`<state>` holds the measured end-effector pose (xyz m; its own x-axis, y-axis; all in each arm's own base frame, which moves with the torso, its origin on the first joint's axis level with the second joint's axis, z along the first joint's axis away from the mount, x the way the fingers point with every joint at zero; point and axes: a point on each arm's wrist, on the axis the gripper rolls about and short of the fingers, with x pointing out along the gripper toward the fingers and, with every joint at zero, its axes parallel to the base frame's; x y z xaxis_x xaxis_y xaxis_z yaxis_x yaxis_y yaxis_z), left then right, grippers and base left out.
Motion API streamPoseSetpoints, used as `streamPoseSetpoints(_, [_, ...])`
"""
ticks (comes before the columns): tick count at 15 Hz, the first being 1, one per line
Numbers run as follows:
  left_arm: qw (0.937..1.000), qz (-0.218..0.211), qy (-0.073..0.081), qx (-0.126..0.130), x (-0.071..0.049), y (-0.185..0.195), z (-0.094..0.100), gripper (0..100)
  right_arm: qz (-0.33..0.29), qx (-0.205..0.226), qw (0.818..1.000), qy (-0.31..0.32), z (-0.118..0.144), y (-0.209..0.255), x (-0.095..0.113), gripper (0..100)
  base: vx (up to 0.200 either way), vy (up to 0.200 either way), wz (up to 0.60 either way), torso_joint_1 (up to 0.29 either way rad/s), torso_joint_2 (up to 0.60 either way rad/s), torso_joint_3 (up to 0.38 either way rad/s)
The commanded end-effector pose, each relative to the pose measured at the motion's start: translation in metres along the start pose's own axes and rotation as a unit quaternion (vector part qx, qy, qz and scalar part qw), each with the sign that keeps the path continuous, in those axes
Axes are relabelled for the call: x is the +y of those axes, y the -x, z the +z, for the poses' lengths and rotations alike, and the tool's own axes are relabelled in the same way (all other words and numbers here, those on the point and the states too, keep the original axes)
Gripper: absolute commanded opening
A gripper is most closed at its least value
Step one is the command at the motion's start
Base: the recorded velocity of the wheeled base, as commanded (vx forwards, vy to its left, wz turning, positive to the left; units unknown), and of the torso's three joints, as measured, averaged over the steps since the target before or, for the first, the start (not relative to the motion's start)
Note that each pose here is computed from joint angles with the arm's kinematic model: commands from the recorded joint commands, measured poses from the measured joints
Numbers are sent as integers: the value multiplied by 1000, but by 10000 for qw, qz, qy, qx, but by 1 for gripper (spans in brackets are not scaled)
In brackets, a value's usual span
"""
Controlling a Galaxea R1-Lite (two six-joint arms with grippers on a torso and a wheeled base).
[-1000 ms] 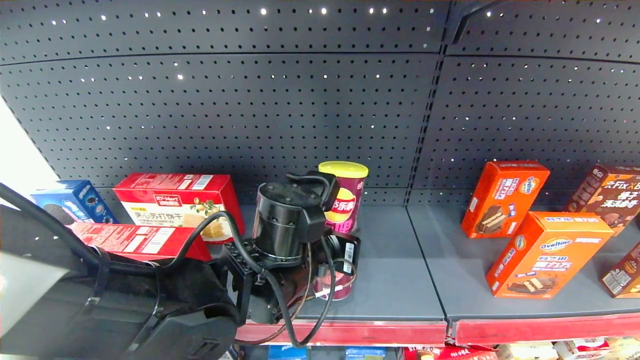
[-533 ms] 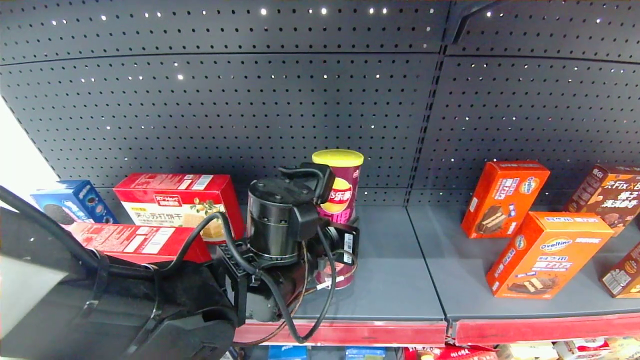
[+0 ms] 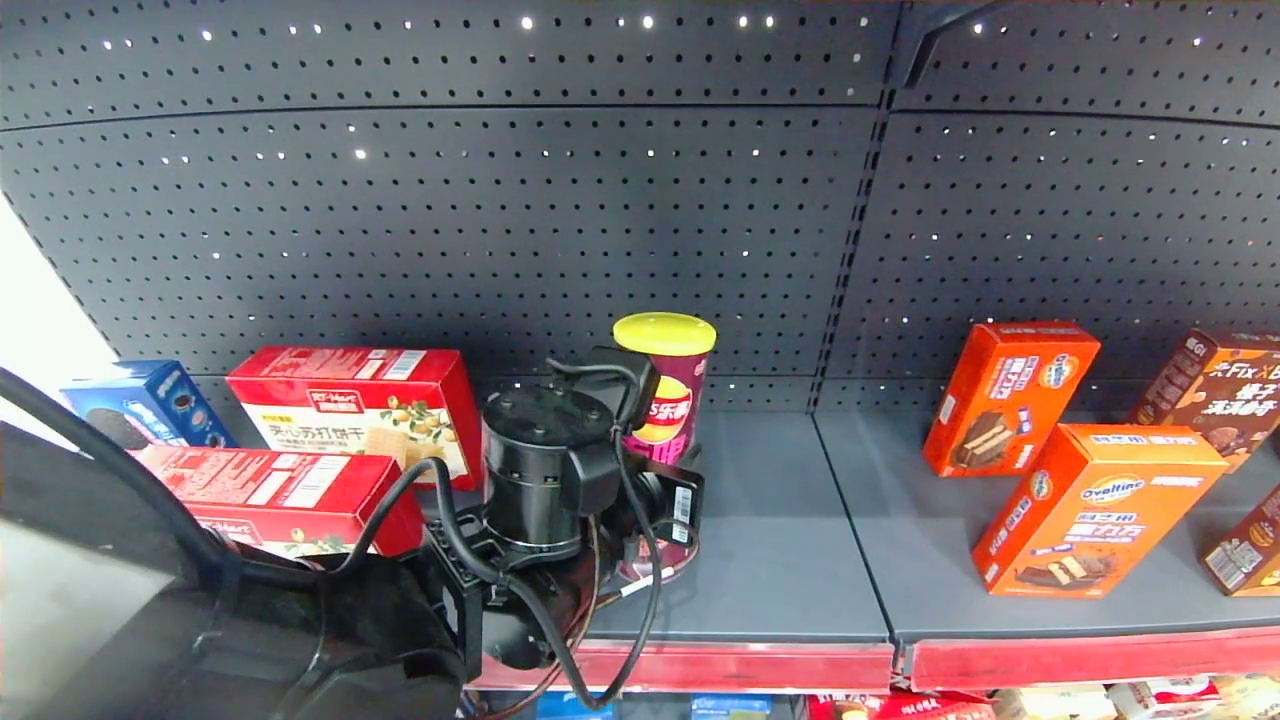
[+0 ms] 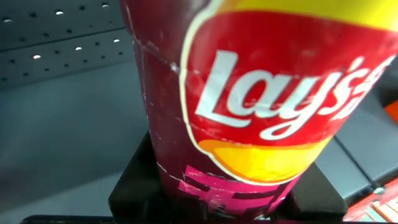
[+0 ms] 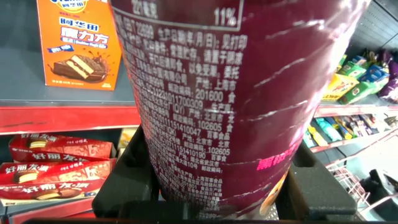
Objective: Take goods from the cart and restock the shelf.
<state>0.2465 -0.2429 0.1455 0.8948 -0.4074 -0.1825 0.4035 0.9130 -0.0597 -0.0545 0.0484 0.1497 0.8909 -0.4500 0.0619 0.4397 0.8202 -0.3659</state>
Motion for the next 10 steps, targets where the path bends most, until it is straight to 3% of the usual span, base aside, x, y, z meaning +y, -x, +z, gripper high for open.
streamPoseSetpoints(1, [9999,14,-72,118,-1,-5,-8,0,9,-2,10000,2,0,0,0,0,0,0,0,0,0,0])
streamPoseSetpoints(10, [9997,53,-101,237,-2,-16,-22,0,35,4,10000,-2,-1,0,0,0,0,0,0,0,0,0])
